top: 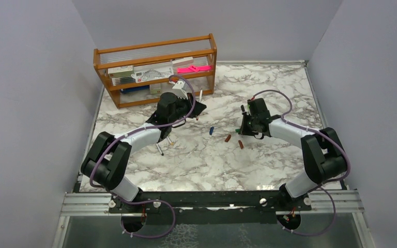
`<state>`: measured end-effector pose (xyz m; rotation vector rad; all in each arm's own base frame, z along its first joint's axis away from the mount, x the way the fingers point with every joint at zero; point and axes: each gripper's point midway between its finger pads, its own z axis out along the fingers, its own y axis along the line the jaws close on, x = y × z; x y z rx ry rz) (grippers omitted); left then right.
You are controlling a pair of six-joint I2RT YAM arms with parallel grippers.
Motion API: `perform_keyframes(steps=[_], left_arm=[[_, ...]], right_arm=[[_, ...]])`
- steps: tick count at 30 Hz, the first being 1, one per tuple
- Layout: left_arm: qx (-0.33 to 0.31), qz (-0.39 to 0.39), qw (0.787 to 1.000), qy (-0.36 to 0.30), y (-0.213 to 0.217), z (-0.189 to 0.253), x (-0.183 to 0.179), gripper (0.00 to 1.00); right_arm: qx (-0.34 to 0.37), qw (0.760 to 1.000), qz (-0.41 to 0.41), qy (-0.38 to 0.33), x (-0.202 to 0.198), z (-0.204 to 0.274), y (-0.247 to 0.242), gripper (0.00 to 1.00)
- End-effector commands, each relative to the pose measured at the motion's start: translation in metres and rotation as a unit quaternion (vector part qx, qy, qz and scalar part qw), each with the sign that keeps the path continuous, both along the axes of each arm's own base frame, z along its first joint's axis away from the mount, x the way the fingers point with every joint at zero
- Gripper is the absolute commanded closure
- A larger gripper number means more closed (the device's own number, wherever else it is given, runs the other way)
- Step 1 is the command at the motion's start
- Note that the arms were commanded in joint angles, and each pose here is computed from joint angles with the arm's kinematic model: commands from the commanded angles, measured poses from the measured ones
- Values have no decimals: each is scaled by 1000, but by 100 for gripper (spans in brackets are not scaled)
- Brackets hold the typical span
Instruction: Insert the pens into the pen caps
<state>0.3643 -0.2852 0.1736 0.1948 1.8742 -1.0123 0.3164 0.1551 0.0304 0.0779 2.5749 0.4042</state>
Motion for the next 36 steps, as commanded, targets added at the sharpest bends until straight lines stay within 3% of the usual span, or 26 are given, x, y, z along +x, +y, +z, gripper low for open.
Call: perform_keyframes(steps=[1, 22, 29, 32, 36], left_arm=[[-3, -6, 1000, -8, -2, 4, 4, 100], [1, -7, 1000, 6, -3, -8, 7, 100], [1, -6, 1000, 6, -3, -8, 7, 100], [1, -9, 1000, 9, -4, -10, 7, 100], [-2, -14, 1000, 13, -7, -11, 7, 100]], right_arm=[[13, 1000, 4, -14, 12, -2, 8, 98], [-10, 999, -6, -38, 52, -9, 12, 98], [19, 993, 14, -118, 60, 38, 18, 97], [27, 988, 26, -148, 60, 59, 19, 81], [-20, 988, 27, -153, 65, 56, 6, 54]])
